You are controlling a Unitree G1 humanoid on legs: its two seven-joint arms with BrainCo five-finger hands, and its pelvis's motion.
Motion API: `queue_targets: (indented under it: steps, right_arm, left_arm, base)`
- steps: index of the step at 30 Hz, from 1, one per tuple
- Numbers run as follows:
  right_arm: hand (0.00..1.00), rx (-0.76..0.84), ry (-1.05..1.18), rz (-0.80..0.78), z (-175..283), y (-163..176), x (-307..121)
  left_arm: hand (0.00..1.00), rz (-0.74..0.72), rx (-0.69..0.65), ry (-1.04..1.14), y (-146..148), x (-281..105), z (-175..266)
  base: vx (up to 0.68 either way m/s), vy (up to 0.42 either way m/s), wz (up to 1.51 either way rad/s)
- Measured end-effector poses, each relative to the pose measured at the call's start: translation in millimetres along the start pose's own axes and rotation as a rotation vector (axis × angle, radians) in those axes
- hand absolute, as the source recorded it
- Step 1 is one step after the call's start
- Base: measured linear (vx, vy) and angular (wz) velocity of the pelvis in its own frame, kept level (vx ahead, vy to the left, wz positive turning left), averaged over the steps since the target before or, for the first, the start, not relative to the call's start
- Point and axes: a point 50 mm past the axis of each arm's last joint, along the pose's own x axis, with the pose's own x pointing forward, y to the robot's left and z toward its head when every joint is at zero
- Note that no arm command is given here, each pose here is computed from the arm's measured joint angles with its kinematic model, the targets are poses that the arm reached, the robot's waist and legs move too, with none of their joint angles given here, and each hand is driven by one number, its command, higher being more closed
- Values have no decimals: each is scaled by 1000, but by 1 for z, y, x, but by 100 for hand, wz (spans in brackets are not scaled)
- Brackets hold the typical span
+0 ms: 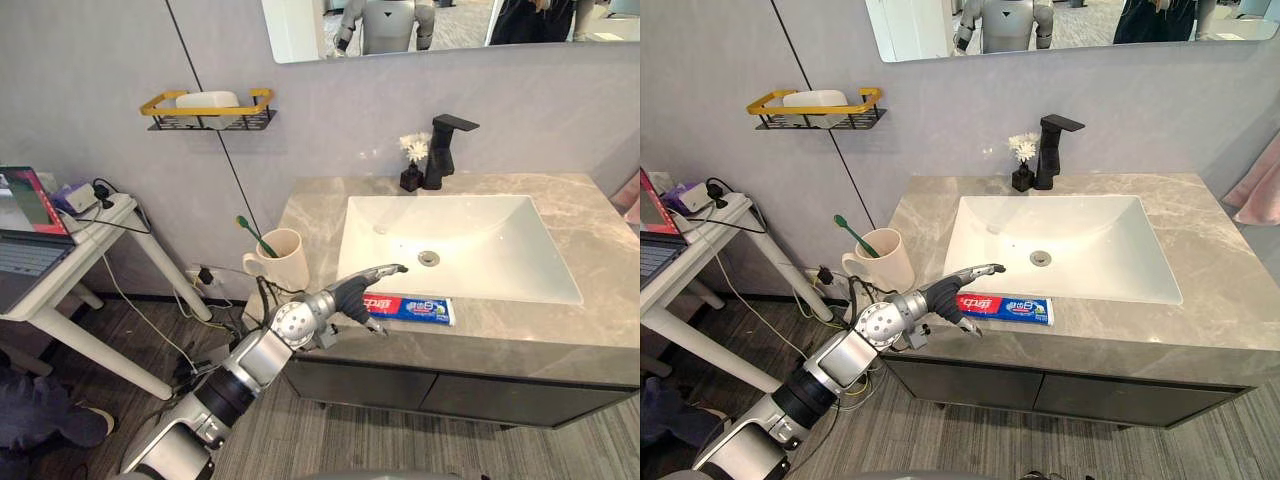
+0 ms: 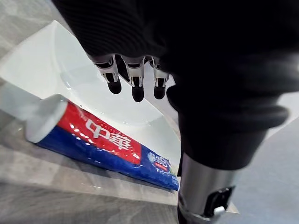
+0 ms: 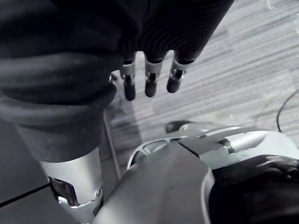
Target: Organize washtable
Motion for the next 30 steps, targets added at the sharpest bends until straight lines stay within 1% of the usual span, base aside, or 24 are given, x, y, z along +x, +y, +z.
queue_targets:
  steps: [3,5,8,11,13,14,17,21,25,30]
  right_arm:
    - [0,-16,-8,13,2,3,0]
    - [0,-25,-12,20,3,5,1]
    - [0,-45,-33,35,8,10,1]
    - [0,-51,-38,42,10,11,1]
    - [0,-53,-38,42,10,11,1]
    - [0,-56,-39,45,10,12,1]
    - [0,-81,-49,59,13,15,2]
    - [0,-92,-52,61,14,16,2]
    - [0,-93,-61,64,16,17,1]
    - [0,-92,-67,61,15,16,0]
  left_arm:
    - [0,20,0,22,1,-3,-5]
    - [0,46,-24,47,1,-8,-11]
    - [0,93,-14,94,6,-11,-19]
    - [0,162,-39,120,11,-16,-24]
    - [0,179,-31,131,11,-16,-25]
    - [100,190,-34,132,11,-16,-25]
    - [100,223,-52,148,11,-19,-28]
    - [100,231,-60,157,6,-19,-29]
    - [100,290,-64,170,13,-20,-30]
    - [100,304,-73,159,13,-18,-28]
  base:
    - [3,-11,-3]
    - [26,-14,-5]
    - [39,-4,-2]
    - [49,-8,-2]
    - [48,8,-2]
    - [36,9,-3]
    - [18,2,-7]
    - [-5,0,-11]
    - [-18,-2,-8]
    - [-2,1,-1]
